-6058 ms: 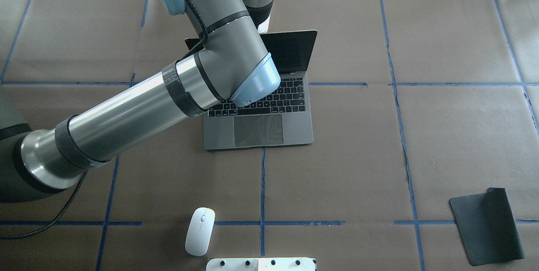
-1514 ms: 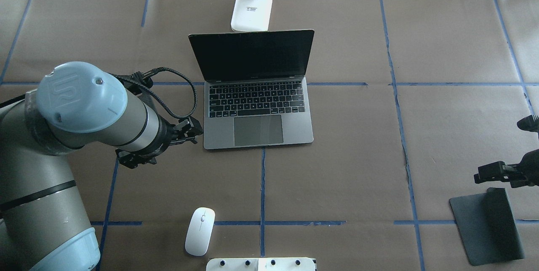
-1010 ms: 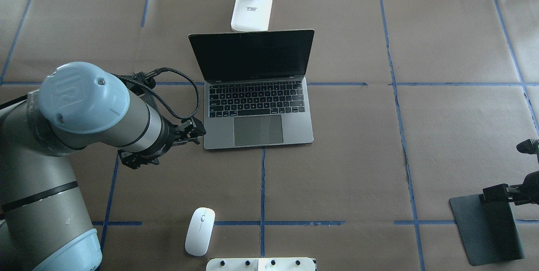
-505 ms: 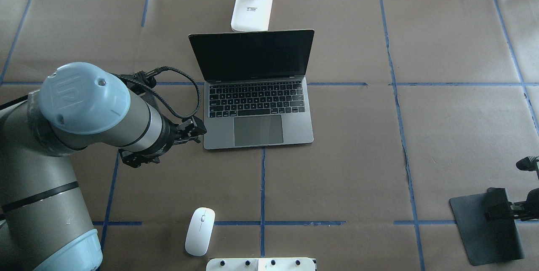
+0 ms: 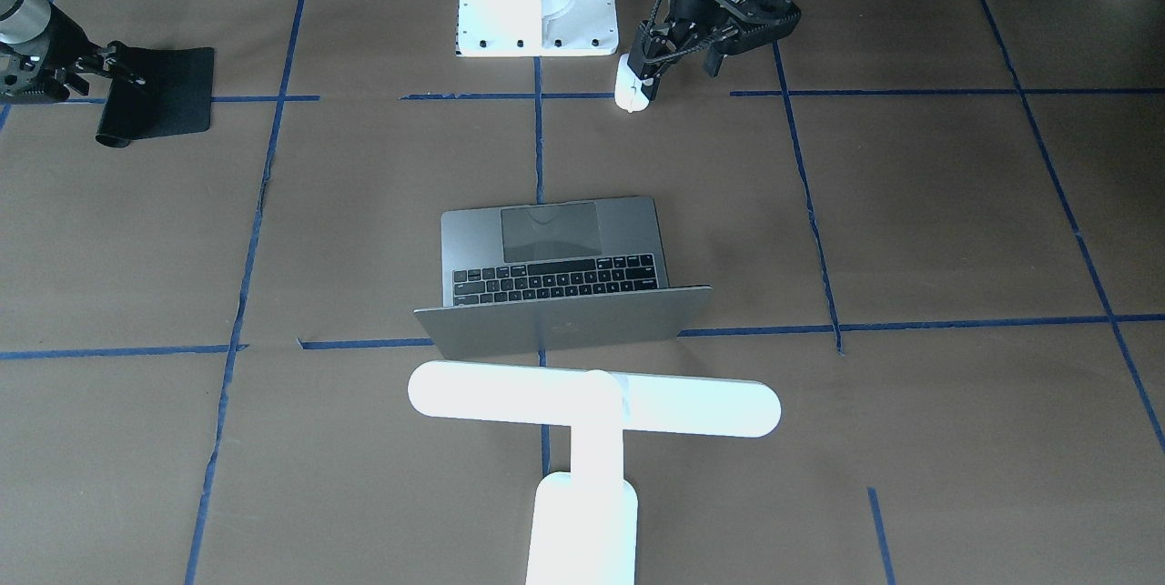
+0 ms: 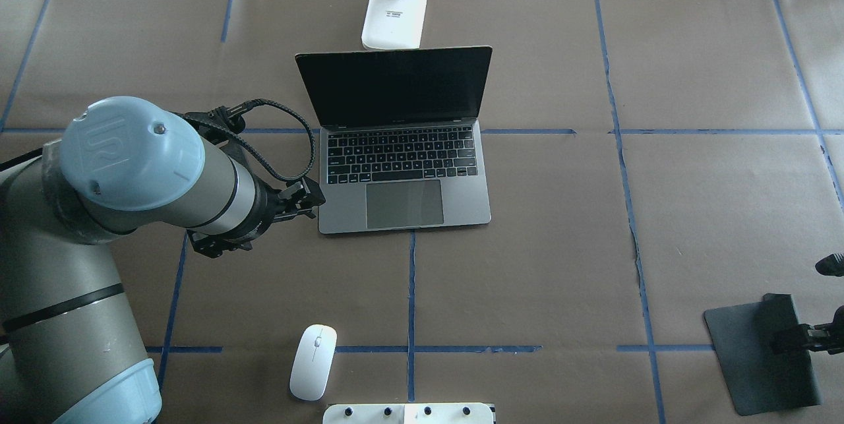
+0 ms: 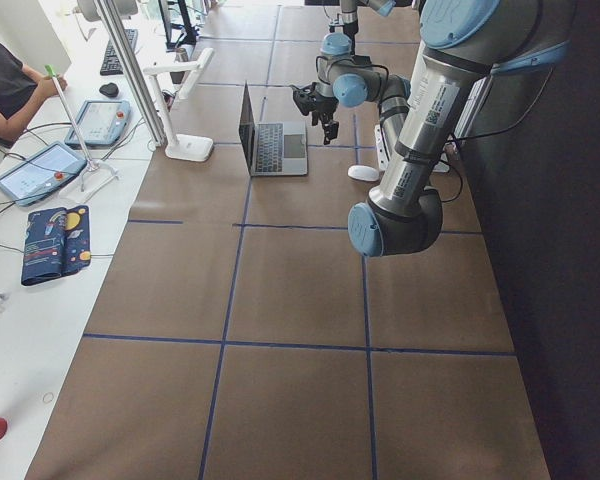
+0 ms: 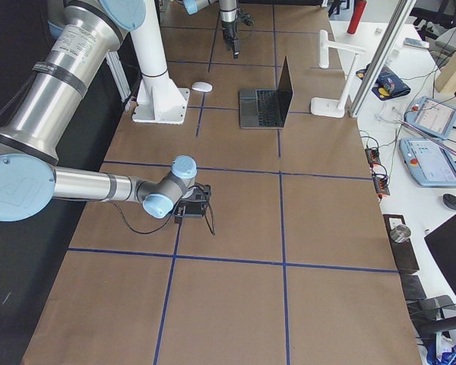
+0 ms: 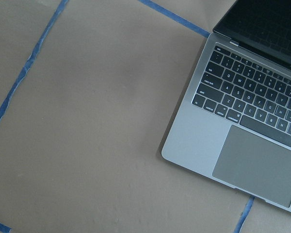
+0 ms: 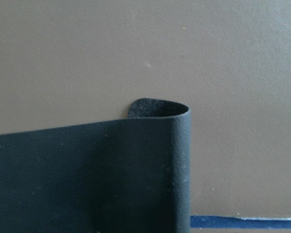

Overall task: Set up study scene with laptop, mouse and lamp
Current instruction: 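Lower the right gripper and grasp the black mouse pad's edge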

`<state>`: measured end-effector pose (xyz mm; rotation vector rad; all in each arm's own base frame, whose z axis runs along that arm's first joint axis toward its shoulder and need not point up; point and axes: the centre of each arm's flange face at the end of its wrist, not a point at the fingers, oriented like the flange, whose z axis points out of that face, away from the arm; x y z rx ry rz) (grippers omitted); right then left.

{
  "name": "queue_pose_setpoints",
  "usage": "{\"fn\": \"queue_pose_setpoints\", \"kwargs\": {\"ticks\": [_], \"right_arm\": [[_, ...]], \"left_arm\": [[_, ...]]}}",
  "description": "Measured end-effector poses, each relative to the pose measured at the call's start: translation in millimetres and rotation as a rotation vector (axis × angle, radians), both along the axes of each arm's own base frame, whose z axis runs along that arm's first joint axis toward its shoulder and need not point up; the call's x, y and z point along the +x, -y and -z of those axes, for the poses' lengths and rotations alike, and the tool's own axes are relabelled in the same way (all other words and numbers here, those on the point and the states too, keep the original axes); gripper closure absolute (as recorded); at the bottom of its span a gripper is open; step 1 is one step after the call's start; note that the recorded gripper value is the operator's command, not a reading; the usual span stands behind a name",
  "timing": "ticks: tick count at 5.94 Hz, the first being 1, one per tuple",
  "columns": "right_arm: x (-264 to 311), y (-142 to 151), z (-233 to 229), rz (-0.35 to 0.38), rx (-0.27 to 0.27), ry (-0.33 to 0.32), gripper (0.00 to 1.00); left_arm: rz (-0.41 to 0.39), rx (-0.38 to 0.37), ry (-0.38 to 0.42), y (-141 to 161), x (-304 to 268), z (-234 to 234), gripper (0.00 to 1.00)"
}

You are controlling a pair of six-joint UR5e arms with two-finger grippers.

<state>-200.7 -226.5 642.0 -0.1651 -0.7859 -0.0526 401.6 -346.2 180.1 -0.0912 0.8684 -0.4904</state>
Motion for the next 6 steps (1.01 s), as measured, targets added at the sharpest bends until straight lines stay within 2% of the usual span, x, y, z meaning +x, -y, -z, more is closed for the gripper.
{"fn": "queue_pose_setpoints", "kwargs": {"ticks": [1,2,4,6], "right_arm": [[-1.4,-1.6,-1.2,0.007,-0.001,-0.002,0.79],[-2.6,-2.6,-1.5,0.012,0.002,-0.003,0.91],[-2.3,-1.7,-2.6,0.005,0.017,-0.011,1.00],[-2.4,0.6,5.4,-0.004,0.029,0.004,1.00]], "left_arm": [[0.002,0.000,0.000,0.4,-0.3,0.0,0.00],[0.003,-0.001,0.001,0.6,-0.6,-0.4,0.00],[0.019,0.008,0.007,2.3,-0.9,-1.4,0.00],[0.045,0.024,0.018,4.7,-0.4,-2.4,0.00]]}}
